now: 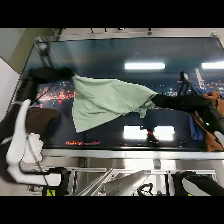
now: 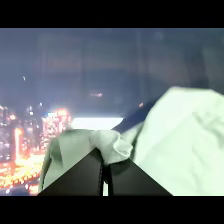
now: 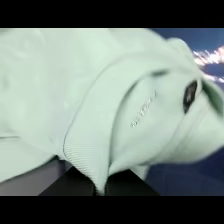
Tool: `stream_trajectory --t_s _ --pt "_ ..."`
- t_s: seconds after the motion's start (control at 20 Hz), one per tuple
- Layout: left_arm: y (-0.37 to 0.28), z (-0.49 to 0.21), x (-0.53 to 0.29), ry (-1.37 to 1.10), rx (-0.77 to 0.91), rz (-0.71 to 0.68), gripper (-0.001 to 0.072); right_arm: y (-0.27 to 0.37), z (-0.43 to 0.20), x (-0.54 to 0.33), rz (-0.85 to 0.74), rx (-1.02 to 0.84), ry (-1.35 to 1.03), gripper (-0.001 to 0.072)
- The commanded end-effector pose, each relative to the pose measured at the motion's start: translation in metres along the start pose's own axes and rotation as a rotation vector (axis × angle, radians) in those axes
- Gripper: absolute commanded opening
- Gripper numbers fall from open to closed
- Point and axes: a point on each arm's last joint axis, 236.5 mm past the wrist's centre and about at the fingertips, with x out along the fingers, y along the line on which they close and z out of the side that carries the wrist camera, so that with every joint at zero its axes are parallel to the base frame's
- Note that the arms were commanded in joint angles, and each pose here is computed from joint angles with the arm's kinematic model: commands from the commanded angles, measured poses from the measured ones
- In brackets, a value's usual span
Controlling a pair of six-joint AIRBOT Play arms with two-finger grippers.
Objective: Fold the shirts.
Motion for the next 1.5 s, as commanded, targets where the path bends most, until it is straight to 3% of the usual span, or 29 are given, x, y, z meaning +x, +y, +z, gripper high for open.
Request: stream_trajectory --t_s 0.0,0.1,0.15,0.2,0.25,0.4,0.7,0.75,0.8,0.85,1.1,1.25,1.45 --pt "0.012 -0.037 0.081 0.157 -0.008 -0.018 0.0016 -0.04 -0.005 0.042 -0.076 0.034 0.037 0.0017" --pt "0.01 -0.018 0.079 0.159 -0.001 -0.036 0.0017 -0.038 0.016 0.047 -0.07 0.019 0.012 0.0017" --pt "0.01 -0.006 0.068 0.164 -0.021 -0.045 0.0185 -0.034 0.029 0.044 -0.063 0.009 -0.008 0.0017" --pt "0.011 0.007 0.049 0.175 -0.053 -0.052 0.0589 -0.03 0.042 0.038 -0.056 -0.013 -0.024 0.0017" --pt "0.016 0.018 0.026 0.19 -0.102 -0.053 0.0688 -0.025 0.052 0.032 -0.041 -0.04 -0.027 0.0017" --pt "0.033 0.015 -0.061 0.307 -0.205 -0.041 0.0687 -0.024 0.069 0.016 -0.023 -0.053 -0.023 0.0017" --pt "0.029 -0.108 -0.155 0.496 -0.39 -0.002 0.0686 -0.038 0.068 0.011 -0.037 -0.074 -0.001 0.0017" --pt "0.024 -0.141 -0.156 0.515 -0.418 0.003 0.0661 -0.038 0.067 0.011 -0.037 -0.081 0.001 0.0018" --pt "0.02 -0.174 -0.152 0.541 -0.443 0.008 0.0568 -0.039 0.067 0.012 -0.036 -0.08 0.003 0.0017" --pt "0.016 -0.207 -0.147 0.574 -0.469 0.011 0.055 -0.038 0.066 0.013 -0.034 -0.077 0.006 0.0017" --pt "0.004 -0.312 -0.119 0.645 -0.582 0.015 0.0549 -0.035 0.058 0.013 -0.02 -0.088 0.037 0.0017" --pt "0.013 -0.322 -0.108 0.603 -0.605 0.046 0.0549 -0.035 0.058 0.013 -0.019 -0.096 0.038 0.0017" --pt "0.008 -0.308 -0.077 0.583 -0.65 -0.017 0.0549 -0.035 0.057 0.013 -0.017 -0.099 0.043 0.0018"
